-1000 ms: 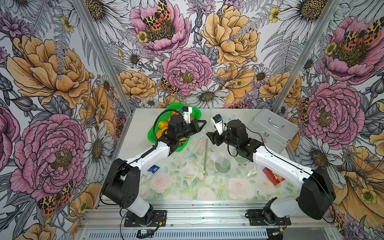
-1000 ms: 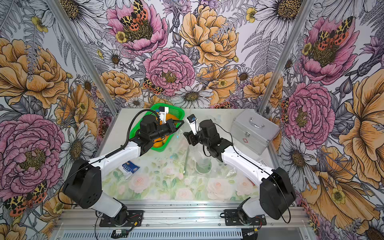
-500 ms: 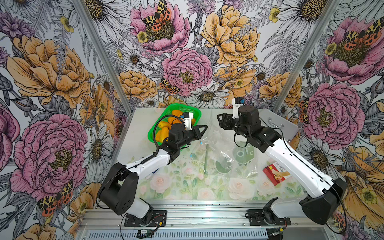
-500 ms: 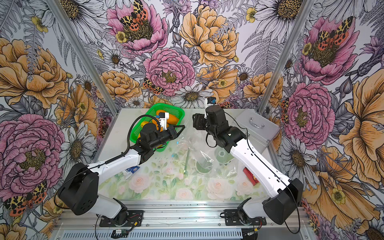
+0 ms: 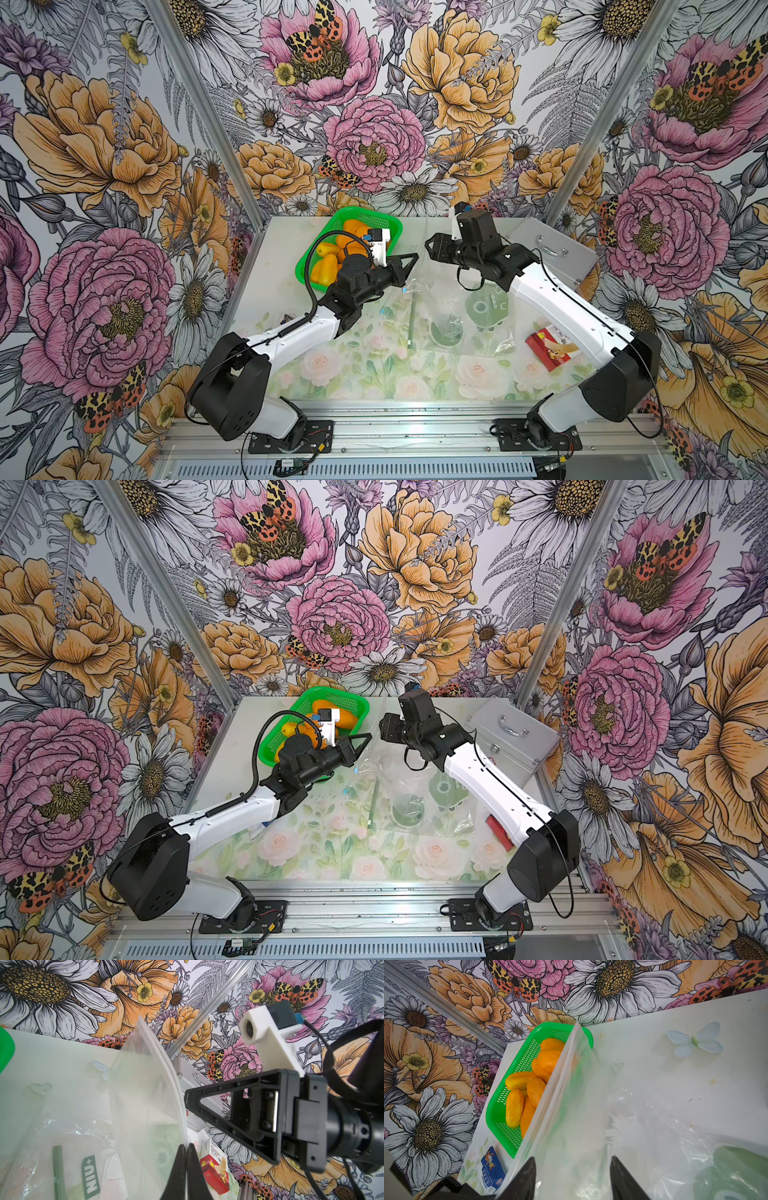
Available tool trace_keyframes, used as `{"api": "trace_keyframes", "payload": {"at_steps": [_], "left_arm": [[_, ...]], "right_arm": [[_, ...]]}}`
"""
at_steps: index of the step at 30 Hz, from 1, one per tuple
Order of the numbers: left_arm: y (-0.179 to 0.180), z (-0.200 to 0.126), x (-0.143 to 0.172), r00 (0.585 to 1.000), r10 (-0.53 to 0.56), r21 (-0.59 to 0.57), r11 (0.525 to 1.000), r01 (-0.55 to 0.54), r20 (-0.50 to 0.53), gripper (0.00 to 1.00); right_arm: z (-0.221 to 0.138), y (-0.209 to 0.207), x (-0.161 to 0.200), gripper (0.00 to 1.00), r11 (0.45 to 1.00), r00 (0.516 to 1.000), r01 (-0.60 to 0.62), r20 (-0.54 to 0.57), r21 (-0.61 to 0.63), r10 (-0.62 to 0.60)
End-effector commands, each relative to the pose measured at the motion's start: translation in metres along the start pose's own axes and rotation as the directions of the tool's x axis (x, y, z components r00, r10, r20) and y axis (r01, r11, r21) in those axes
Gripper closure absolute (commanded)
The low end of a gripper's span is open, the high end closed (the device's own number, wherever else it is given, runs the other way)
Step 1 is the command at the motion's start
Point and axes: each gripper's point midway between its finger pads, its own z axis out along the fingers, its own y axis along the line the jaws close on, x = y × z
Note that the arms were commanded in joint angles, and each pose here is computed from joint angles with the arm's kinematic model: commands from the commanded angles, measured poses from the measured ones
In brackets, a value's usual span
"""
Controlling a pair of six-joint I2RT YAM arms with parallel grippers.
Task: Place the mango in a zip-top bag and seal the zipper
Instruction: Open the zipper of the food storage bag.
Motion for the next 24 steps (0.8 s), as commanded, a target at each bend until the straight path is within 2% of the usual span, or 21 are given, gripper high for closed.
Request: {"api": "trace_keyframes", "payload": {"at_steps": [1, 24], "left_arm": [[-0.005, -0.006, -0.008, 0.998, 0.049, -0.001, 0.999, -0.050, 0.043, 1.00], [-0.005, -0.005, -0.004, 0.998, 0.048, -0.002, 0.999, -0.048, 0.035, 1.00]], "right_arm": [[-0.012, 0.008, -0.014, 0.43, 0.999, 0.999, -0.018, 0.033, -0.032, 0.019], [0.001, 0.012, -0.015, 0.42, 0.999, 1.000, -0.018, 0.015, -0.038, 0.018]]}}
